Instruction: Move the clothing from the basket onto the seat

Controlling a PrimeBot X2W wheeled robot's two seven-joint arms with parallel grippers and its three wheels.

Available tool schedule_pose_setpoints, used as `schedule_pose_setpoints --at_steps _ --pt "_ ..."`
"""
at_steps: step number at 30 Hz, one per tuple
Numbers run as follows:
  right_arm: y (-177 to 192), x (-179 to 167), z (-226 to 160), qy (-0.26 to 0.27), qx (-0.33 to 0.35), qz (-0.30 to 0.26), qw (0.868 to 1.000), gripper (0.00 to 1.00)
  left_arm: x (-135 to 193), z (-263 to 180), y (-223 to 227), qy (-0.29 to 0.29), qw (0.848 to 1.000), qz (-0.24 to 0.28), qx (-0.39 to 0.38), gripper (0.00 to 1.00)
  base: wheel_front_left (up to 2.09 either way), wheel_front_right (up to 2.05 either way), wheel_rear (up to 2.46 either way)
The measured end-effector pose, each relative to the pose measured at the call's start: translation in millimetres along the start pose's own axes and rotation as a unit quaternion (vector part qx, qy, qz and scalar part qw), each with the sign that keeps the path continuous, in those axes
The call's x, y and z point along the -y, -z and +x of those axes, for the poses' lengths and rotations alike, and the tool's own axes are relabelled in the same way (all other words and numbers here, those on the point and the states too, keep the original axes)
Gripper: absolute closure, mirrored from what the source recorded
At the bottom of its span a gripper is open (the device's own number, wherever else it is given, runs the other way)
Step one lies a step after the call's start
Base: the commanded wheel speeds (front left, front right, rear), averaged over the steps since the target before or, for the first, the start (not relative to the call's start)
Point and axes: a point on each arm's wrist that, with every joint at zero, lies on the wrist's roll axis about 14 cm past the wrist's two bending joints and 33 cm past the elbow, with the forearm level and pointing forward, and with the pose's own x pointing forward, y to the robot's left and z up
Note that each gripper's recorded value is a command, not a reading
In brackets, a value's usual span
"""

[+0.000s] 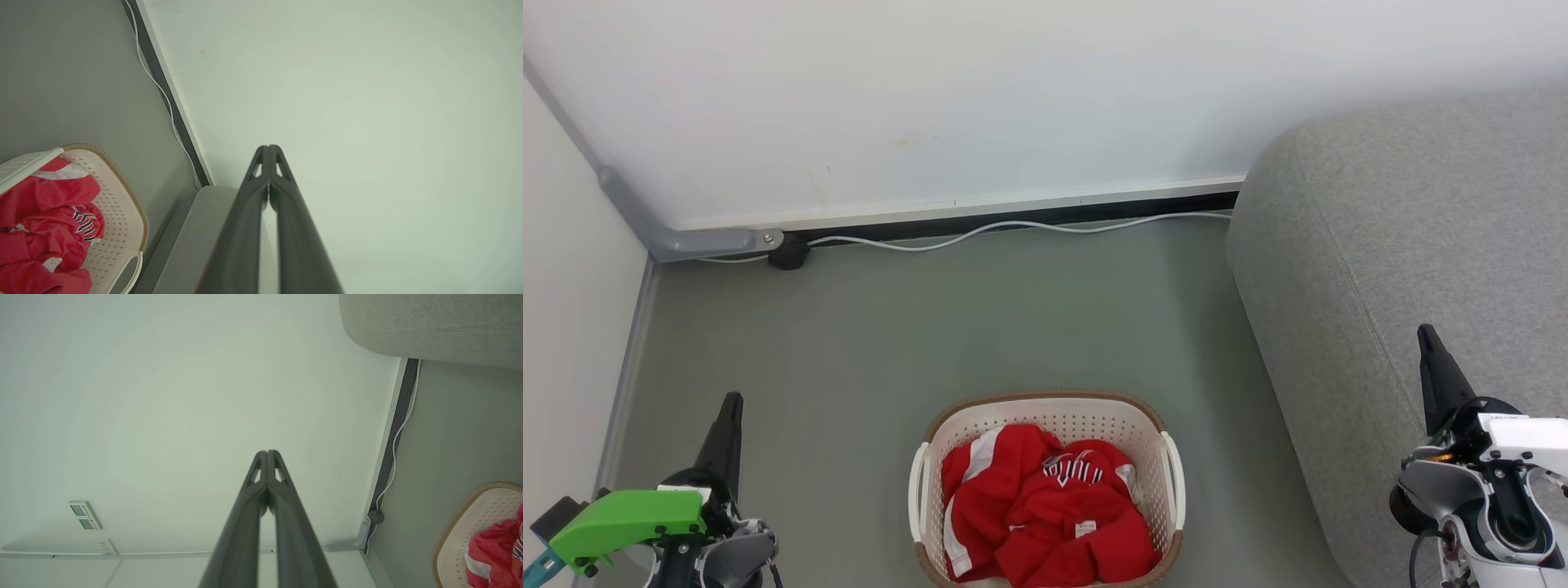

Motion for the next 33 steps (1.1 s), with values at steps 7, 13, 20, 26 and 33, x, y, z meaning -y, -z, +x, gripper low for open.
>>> schedule_pose_setpoints --at_steps 7,13,20,26,33 --pt "0.0 0.0 0.0 0.0 0.0 0.0 1.0 1.0 0.0 0.0 0.1 0.0 1.0 0.0 0.0 1.0 0.0 0.0 0.0" --pt "4.1 23.9 -10.6 0.036 0.0 0.009 0.999 0.0 -21.2 -8.4 4.8 -0.031 0.999 -0.008 -0.001 0.0 0.0 0.0 0.0" --pt "3.7 20.9 -10.4 0.032 0.001 -0.005 0.999 0.0 -22.0 -8.8 6.4 -0.032 0.999 -0.008 0.0 0.0 0.0 0.0 0.0" --pt "2.4 15.3 -8.9 0.025 -0.003 -0.055 0.998 0.0 -21.3 -8.4 9.7 -0.032 0.999 0.018 0.0 0.0 0.0 0.0 0.0" --pt "0.7 13.6 -9.0 0.024 -0.012 -0.136 0.99 0.0 -21.7 -8.5 10.7 -0.034 0.996 0.086 -0.008 0.0 0.0 0.0 0.0"
